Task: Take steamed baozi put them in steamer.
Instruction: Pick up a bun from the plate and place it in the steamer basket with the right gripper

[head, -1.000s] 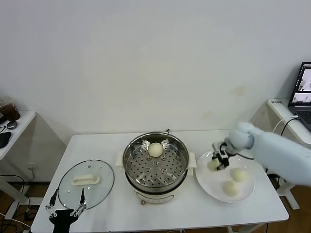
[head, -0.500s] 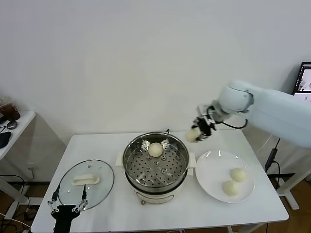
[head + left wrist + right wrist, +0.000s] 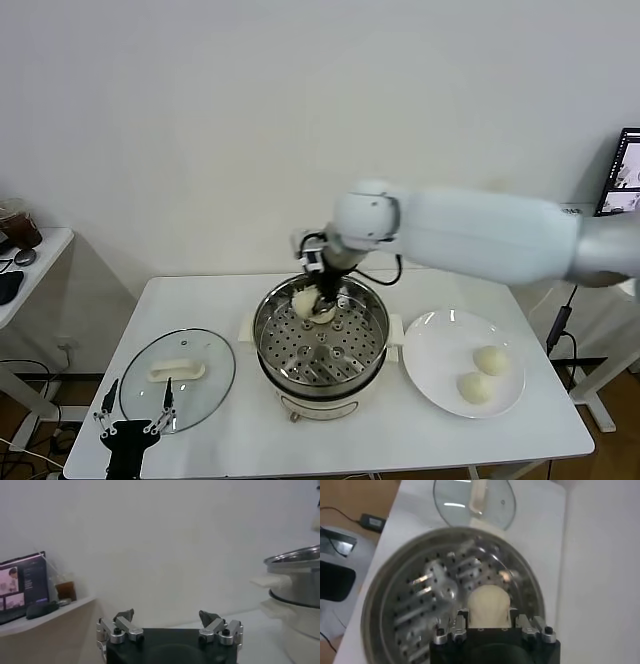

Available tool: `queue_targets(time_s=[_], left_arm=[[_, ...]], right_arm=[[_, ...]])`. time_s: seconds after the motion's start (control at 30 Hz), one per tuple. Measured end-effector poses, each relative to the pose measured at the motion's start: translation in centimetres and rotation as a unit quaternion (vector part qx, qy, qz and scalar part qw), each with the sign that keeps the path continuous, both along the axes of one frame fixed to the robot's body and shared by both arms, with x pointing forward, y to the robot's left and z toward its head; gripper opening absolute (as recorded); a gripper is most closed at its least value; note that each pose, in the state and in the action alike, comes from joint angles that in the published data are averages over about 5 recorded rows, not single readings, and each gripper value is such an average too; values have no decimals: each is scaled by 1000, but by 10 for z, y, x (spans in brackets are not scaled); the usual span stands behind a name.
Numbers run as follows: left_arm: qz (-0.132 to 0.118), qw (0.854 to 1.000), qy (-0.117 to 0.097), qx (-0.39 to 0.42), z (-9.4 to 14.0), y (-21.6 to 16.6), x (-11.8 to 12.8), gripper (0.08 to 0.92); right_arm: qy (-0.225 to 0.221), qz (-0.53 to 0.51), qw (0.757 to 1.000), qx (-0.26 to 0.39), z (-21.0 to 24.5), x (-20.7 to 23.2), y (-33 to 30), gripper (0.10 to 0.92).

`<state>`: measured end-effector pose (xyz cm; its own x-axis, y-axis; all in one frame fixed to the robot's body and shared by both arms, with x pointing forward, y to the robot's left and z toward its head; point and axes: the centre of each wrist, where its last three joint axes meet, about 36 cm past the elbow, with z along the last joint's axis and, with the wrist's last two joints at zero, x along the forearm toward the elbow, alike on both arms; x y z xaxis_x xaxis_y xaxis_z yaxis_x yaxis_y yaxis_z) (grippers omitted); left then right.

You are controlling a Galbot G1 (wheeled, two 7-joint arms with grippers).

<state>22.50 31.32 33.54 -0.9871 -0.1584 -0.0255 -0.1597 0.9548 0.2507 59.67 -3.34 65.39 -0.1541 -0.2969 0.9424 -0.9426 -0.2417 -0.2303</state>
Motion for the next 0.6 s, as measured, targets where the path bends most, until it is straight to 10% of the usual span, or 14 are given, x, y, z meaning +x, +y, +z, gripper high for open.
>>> queue_targets(time_s=[0.6], left_arm=[[2, 1000, 4, -3, -6, 1, -2, 823]], right_arm=[[24, -9, 999, -28, -60, -1, 58, 521]])
